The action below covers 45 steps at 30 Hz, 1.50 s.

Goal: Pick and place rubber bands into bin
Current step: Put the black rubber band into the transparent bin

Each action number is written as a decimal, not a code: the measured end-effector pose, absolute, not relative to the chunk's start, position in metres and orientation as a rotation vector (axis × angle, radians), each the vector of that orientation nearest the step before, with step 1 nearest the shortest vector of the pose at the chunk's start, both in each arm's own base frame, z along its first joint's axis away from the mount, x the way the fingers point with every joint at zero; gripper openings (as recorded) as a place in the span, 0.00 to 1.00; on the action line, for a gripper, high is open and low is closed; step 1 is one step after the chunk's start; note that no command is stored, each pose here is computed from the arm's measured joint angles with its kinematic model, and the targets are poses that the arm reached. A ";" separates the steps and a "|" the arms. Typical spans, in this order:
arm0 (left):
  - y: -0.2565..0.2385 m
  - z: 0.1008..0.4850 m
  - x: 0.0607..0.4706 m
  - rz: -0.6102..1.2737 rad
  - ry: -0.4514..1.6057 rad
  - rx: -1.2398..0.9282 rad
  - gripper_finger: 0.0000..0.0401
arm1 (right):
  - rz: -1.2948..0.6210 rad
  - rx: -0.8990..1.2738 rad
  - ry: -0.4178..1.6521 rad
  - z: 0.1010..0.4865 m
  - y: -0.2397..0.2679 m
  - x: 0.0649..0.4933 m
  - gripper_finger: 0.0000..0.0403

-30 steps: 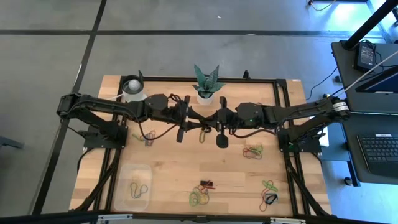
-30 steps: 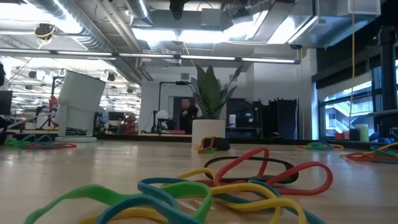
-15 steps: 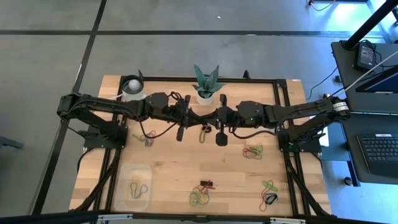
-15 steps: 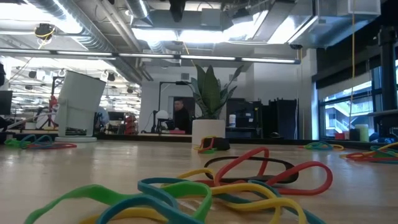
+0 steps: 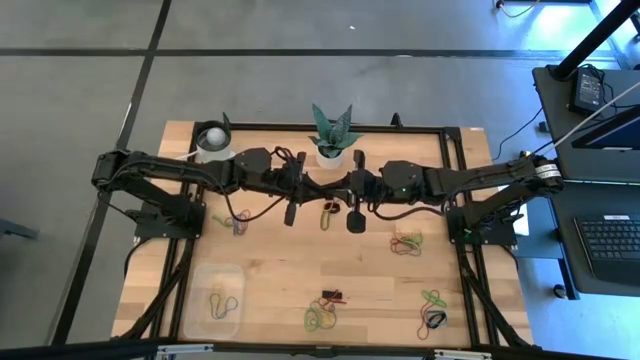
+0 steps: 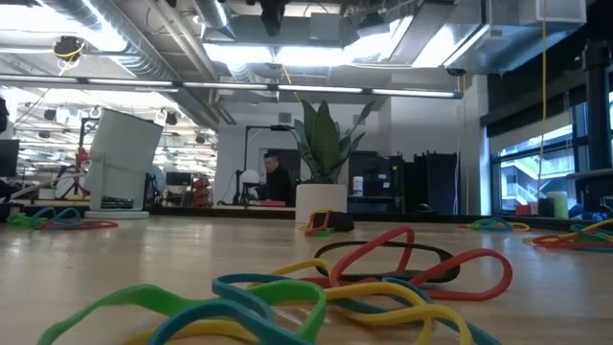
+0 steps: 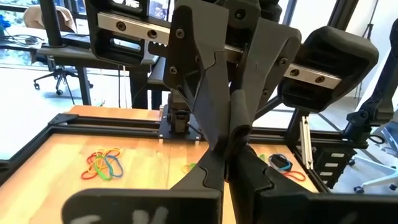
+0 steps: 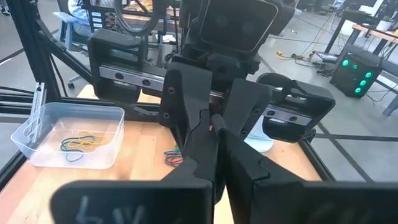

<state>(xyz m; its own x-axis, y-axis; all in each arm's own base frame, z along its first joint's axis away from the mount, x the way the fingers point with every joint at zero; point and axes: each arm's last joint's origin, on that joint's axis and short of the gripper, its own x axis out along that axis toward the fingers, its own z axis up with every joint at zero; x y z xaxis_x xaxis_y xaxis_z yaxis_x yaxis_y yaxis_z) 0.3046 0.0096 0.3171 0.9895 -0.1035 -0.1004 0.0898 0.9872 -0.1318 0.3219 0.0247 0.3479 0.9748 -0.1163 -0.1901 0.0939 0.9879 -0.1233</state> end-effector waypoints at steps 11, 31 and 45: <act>0.010 0.316 0.304 -0.100 0.122 -0.129 0.01 | -0.153 -0.037 0.232 0.355 0.021 0.306 0.24; -0.039 0.336 0.205 0.005 0.750 -0.140 0.01 | -0.247 0.095 0.507 0.357 0.014 0.247 0.26; -0.156 0.297 0.176 -0.040 1.310 -0.387 0.01 | -0.358 0.053 0.584 0.350 0.007 0.242 0.25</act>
<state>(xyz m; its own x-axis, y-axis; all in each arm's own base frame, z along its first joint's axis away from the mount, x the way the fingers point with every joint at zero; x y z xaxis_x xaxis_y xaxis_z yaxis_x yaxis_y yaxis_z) 0.1757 -0.1564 0.2974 0.2668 -0.2455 -0.9320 -0.1875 0.9353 -0.3001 0.2417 0.0073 0.3501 0.7746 -0.3154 -0.5481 0.3452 0.9371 -0.0514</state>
